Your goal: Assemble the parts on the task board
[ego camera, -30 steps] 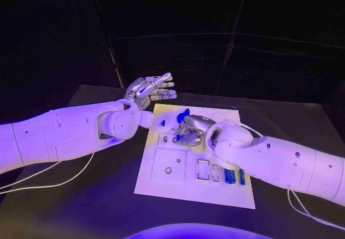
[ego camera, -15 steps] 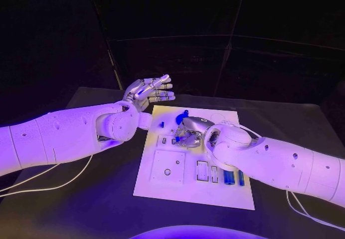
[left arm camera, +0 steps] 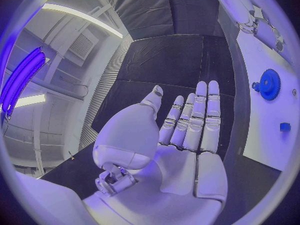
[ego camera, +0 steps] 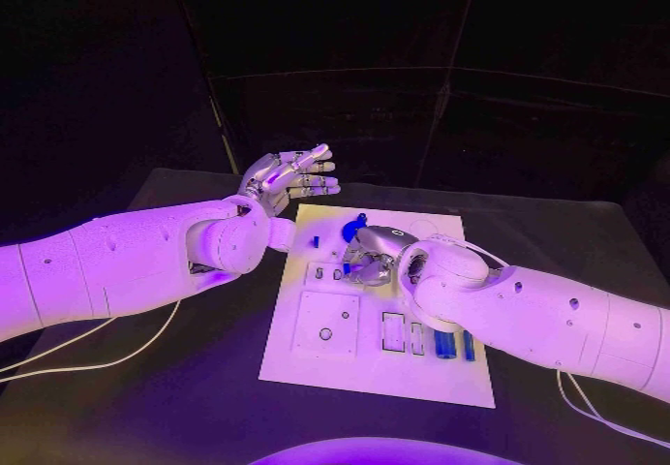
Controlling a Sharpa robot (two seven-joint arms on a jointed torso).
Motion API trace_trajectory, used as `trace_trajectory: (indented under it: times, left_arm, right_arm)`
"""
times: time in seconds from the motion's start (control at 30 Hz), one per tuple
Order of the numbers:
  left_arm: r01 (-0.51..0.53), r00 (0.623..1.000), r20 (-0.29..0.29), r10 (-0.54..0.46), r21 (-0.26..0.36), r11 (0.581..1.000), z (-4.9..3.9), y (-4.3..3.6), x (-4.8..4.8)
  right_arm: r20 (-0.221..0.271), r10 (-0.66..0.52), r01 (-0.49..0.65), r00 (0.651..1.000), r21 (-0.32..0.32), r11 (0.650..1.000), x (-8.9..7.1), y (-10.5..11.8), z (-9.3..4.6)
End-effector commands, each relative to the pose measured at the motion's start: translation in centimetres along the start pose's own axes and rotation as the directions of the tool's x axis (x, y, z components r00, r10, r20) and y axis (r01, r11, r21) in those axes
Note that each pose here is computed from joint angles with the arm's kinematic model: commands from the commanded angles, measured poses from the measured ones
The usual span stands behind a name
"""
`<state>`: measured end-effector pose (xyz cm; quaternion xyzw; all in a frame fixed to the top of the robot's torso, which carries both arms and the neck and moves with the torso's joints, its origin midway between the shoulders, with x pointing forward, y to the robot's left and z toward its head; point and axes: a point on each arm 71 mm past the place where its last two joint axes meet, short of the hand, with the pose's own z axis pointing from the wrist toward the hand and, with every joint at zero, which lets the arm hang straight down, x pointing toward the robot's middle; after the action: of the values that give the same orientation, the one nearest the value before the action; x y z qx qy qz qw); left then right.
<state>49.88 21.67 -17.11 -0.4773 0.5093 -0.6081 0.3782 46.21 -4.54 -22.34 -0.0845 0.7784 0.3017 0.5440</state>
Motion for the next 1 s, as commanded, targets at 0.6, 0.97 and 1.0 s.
trace_trajectory:
  times: [0.6,0.97,1.0]
  left_arm:
    - [-0.001,1.000,-0.007,0.001,0.008,1.000,-0.01,-0.15,0.08]
    - [0.000,1.000,-0.008,0.000,0.007,1.000,-0.02,-0.15,0.08]
    - [0.000,1.000,-0.008,0.000,0.007,1.000,-0.02,-0.15,0.08]
  right_arm:
    - [-0.063,-0.037,0.039,0.997,0.034,0.999,0.65,-0.41,-0.07]
    - [-0.048,-0.032,0.033,0.998,0.035,0.999,0.56,-0.36,-0.08]
    - [-0.041,-0.029,0.031,0.999,0.037,0.999,0.50,-0.41,-0.07]
